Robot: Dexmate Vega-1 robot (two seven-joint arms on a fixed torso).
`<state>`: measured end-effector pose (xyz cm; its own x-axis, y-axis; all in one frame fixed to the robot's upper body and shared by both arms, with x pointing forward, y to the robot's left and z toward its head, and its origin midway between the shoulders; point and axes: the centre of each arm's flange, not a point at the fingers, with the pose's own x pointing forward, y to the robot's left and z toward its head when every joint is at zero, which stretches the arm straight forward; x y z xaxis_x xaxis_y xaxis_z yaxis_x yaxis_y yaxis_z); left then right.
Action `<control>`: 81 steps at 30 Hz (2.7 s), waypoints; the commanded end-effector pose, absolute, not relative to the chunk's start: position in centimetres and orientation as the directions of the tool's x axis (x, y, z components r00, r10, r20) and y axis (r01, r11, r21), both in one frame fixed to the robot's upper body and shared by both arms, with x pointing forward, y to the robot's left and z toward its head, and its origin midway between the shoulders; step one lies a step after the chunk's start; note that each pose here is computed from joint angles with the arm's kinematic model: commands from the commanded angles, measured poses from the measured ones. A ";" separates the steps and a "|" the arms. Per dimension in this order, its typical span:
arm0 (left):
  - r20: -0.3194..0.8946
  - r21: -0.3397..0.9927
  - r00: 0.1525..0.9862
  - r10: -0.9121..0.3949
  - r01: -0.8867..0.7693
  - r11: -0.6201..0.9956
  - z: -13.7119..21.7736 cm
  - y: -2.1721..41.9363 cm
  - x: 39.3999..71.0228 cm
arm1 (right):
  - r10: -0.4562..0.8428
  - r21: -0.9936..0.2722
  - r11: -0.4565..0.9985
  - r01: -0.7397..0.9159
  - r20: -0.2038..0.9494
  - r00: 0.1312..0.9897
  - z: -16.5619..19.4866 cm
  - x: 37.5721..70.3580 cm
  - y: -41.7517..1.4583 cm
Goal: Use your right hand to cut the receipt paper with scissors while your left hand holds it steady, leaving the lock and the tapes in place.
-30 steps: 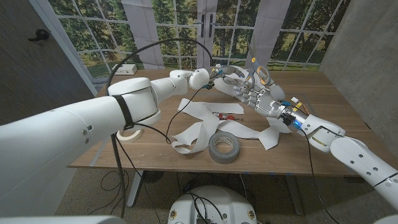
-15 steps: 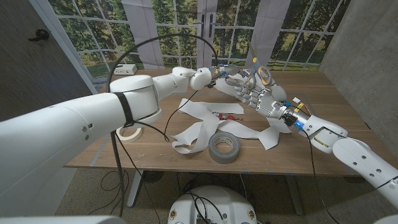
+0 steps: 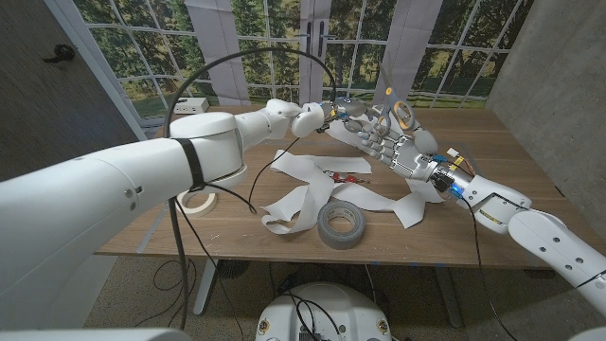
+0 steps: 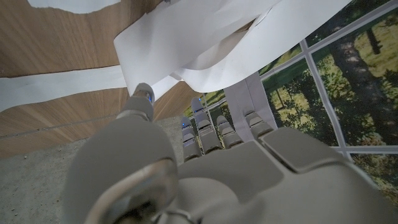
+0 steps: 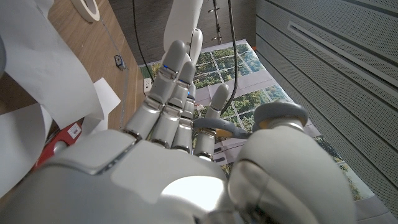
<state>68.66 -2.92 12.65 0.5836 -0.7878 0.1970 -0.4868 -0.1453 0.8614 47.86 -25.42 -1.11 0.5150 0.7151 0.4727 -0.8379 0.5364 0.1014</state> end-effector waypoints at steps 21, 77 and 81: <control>0.140 0.849 0.722 -0.677 -0.439 -0.294 11.2 -4.0 70.2 | 0.700 0.115 0.553 -0.825 0.473 0.535 -1.4 47.9 -25.3; 0.089 0.840 0.815 -0.573 -0.370 -0.396 8.6 -5.5 70.9 | 0.692 0.120 0.561 -0.819 0.476 0.543 -1.1 48.1 -25.5; 0.086 0.841 0.821 -0.565 -0.364 -0.401 8.4 -5.5 71.0 | 0.692 0.119 0.561 -0.819 0.476 0.543 -1.1 48.2 -25.5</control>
<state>70.86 -5.51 8.84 0.8065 -0.5834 0.0956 -0.3817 -0.3904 0.8378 48.05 -25.56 -1.10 0.5440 0.6905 0.4767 -0.8180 0.5629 0.1182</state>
